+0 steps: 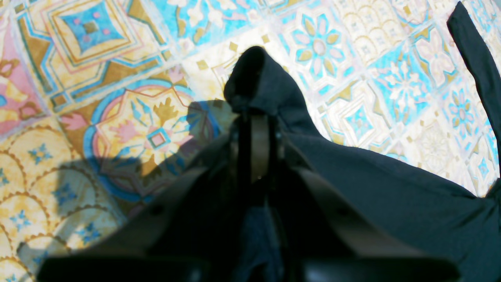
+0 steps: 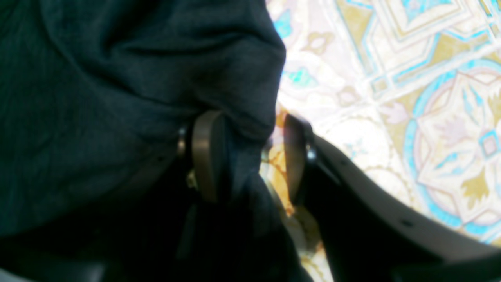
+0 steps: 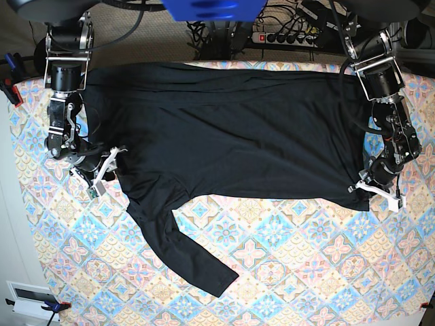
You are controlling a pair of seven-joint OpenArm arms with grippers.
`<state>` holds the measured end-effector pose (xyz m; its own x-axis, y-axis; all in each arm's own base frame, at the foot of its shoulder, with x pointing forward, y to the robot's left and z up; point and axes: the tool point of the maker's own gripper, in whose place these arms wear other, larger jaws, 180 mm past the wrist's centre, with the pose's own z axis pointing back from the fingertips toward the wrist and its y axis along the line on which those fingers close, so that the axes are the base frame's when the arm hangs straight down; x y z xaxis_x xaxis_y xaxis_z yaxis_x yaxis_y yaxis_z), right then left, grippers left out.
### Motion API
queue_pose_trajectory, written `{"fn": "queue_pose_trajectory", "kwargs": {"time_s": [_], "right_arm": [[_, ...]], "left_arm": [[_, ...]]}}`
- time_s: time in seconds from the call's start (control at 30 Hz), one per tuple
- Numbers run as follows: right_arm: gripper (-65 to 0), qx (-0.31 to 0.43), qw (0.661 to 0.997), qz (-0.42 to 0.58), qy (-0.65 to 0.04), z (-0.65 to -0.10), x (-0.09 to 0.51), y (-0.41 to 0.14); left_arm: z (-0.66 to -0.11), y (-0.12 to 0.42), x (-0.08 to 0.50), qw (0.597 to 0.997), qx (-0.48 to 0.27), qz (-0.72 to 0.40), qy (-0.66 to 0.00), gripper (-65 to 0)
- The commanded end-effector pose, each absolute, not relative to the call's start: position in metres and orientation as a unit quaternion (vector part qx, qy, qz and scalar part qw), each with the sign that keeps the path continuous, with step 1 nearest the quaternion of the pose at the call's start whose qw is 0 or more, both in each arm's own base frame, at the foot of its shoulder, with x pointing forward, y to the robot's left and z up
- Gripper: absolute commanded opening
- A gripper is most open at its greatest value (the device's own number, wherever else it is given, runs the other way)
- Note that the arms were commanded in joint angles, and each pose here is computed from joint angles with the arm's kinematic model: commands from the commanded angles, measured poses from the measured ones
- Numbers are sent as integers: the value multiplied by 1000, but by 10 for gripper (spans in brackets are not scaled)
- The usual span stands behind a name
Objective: Layout the t-shirt on the table in an organized manner, then fold the t-shirt properly
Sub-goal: 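Grasp the side edges with both grippers and fold them toward the collar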
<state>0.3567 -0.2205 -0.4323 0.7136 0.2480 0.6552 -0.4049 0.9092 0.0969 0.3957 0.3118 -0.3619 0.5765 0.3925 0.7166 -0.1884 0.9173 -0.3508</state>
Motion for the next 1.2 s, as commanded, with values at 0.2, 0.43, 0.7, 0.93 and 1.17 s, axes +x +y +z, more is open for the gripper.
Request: {"fn": "queue_pose_trajectory", "kwargs": {"time_s": [0.2, 0.43, 0.7, 0.93, 1.17], "right_arm": [[-650, 108, 930, 211, -280, -445, 337, -229], [-650, 109, 898, 238, -353, -396, 365, -210], [-650, 91, 872, 247, -413, -338, 370, -210], [-650, 85, 859, 273, -424, -319, 345, -199], [-650, 95, 857, 270, -429, -315, 309, -199]], "left_arm": [[-335, 321, 410, 863, -114, 160, -465, -650], [-333, 321, 411, 861, -115, 160, -469, -650], [-321, 334, 404, 844, -152, 182, -481, -650], [-320, 345, 379, 845, -157, 182, -477, -650], [-312, 330, 351, 853, -145, 135, -483, -650]]}}
